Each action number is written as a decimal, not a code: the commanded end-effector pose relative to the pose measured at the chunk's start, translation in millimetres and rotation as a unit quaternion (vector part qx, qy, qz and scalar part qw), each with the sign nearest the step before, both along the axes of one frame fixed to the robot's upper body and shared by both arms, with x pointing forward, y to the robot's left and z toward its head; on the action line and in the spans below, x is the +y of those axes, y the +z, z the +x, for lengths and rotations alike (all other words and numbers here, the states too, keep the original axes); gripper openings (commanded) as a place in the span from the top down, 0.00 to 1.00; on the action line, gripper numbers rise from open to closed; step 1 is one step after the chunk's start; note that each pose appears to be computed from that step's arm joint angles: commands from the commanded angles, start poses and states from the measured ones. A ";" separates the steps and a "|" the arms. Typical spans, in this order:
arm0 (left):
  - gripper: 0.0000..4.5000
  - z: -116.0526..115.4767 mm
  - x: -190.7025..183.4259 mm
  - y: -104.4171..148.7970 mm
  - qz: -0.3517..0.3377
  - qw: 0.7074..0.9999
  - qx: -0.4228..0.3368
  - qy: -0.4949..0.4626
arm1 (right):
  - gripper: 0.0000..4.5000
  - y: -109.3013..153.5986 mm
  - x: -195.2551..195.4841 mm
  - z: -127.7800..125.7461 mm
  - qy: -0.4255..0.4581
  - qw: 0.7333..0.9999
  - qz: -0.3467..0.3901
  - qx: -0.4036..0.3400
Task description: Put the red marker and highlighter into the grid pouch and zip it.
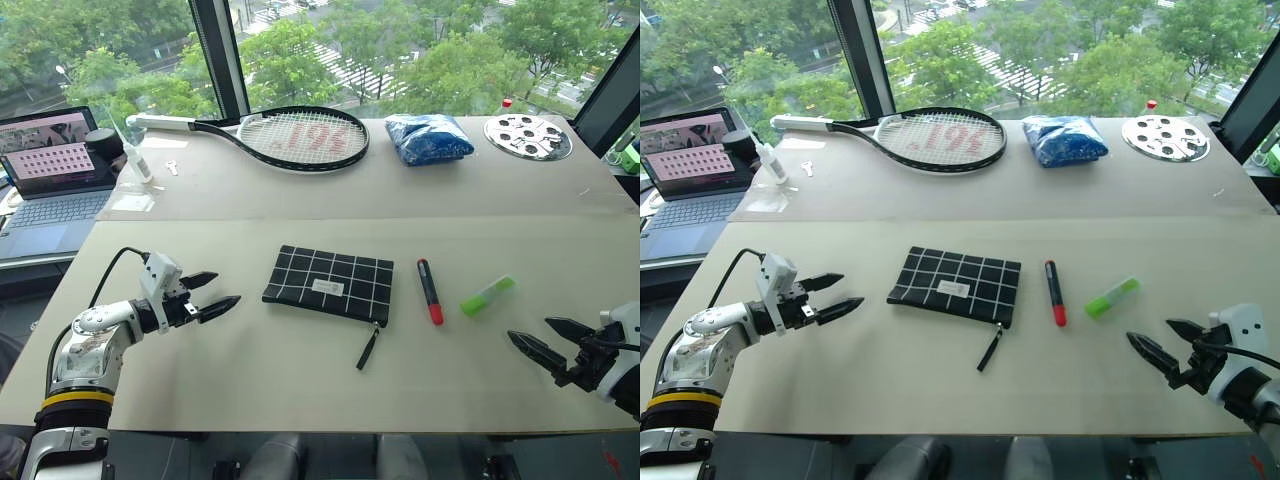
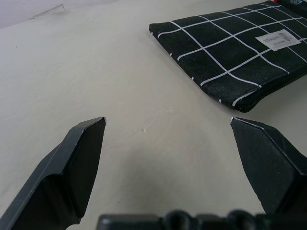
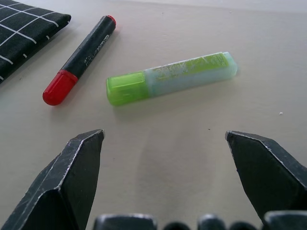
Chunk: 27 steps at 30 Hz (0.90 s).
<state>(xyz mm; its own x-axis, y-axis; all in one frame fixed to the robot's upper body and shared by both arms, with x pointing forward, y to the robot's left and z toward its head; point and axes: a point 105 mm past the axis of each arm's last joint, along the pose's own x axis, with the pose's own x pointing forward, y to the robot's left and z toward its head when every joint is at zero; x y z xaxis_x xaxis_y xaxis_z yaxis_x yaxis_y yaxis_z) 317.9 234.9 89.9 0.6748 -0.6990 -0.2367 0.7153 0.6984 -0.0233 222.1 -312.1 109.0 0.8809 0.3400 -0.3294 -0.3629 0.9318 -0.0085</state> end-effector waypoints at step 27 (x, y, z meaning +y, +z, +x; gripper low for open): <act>0.00 -4.3 -38.9 19.7 0.121 0.964 -0.107 -0.209 | 0.99 26.3 201.6 47.2 0.338 0.939 0.059 -0.033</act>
<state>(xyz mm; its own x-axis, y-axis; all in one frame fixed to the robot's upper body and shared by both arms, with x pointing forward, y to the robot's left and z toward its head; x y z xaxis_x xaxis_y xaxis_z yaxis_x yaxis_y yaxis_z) 313.4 196.8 105.1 0.4012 -0.8619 -0.3101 0.9087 0.3321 0.2528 259.2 -116.7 144.5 0.4584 0.8761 -0.1496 -0.8744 0.4747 0.1004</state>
